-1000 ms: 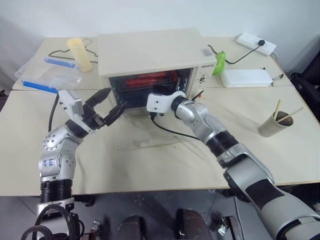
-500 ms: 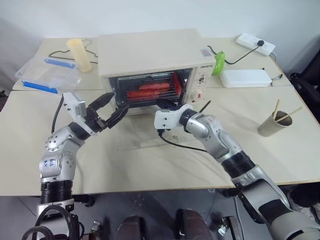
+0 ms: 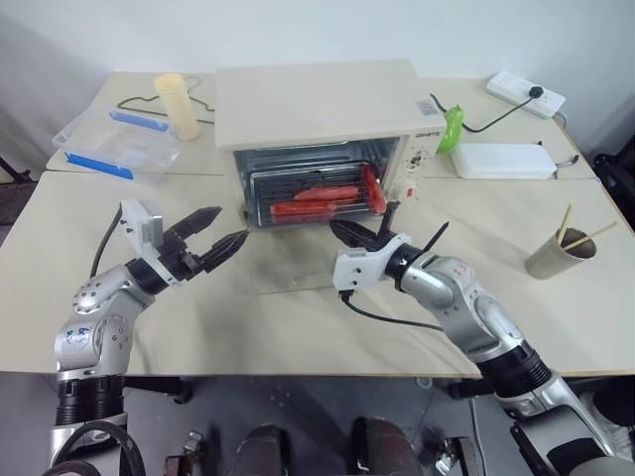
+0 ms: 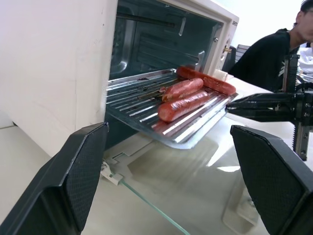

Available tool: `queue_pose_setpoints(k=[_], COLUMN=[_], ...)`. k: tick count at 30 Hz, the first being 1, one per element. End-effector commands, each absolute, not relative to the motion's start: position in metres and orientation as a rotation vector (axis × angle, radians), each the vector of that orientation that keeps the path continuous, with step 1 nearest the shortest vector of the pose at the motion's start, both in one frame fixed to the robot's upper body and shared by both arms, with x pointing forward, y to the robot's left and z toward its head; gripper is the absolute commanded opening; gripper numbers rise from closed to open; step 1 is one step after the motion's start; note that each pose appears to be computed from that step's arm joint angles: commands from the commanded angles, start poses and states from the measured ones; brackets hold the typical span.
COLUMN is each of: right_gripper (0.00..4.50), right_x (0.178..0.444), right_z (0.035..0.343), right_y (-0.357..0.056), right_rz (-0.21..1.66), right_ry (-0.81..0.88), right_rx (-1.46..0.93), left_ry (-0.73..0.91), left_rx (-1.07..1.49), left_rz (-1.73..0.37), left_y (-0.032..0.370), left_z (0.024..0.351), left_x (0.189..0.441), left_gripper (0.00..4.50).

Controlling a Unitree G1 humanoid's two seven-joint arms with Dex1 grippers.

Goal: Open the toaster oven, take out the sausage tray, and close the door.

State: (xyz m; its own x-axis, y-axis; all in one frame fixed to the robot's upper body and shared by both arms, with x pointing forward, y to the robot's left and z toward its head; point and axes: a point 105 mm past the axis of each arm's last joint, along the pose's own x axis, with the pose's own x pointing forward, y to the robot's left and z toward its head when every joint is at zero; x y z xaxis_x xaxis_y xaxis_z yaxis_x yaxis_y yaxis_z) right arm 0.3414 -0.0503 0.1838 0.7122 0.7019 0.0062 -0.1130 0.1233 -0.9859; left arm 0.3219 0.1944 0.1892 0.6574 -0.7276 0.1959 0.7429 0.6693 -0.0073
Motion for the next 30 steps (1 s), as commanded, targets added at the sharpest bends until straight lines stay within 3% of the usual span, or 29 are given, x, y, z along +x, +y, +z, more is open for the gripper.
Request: queue_pose_setpoints(k=[1, 5, 20, 25, 30], right_gripper=[0.01, 0.01, 0.01, 0.01, 0.01], right_x=[0.335, 0.322, 0.318, 0.321, 0.321], right_z=[0.202, 0.205, 0.184, 0.183, 0.175], right_y=[-0.059, -0.058, -0.064, -0.072, -0.074], right_rz=[0.579, 0.579, 0.640, 0.624, 0.632], right_ry=[-0.608, -0.697, -0.690, -0.674, -0.655], right_rx=[-1.318, -1.335, -1.384, -1.399, -1.403], left_ry=[-0.163, -0.108, 0.141, 0.091, 0.134], left_rx=[-0.094, -0.194, -0.576, -0.611, -0.558], left_rz=[-0.878, -0.910, -0.948, -0.946, -0.918], left_y=[0.190, 0.183, 0.155, 0.166, 0.183], left_z=[0.195, 0.199, 0.198, 0.213, 0.206], left_x=[0.315, 0.316, 0.333, 0.333, 0.325], left_gripper=[4.26, 4.26, 4.26, 4.26, 4.26])
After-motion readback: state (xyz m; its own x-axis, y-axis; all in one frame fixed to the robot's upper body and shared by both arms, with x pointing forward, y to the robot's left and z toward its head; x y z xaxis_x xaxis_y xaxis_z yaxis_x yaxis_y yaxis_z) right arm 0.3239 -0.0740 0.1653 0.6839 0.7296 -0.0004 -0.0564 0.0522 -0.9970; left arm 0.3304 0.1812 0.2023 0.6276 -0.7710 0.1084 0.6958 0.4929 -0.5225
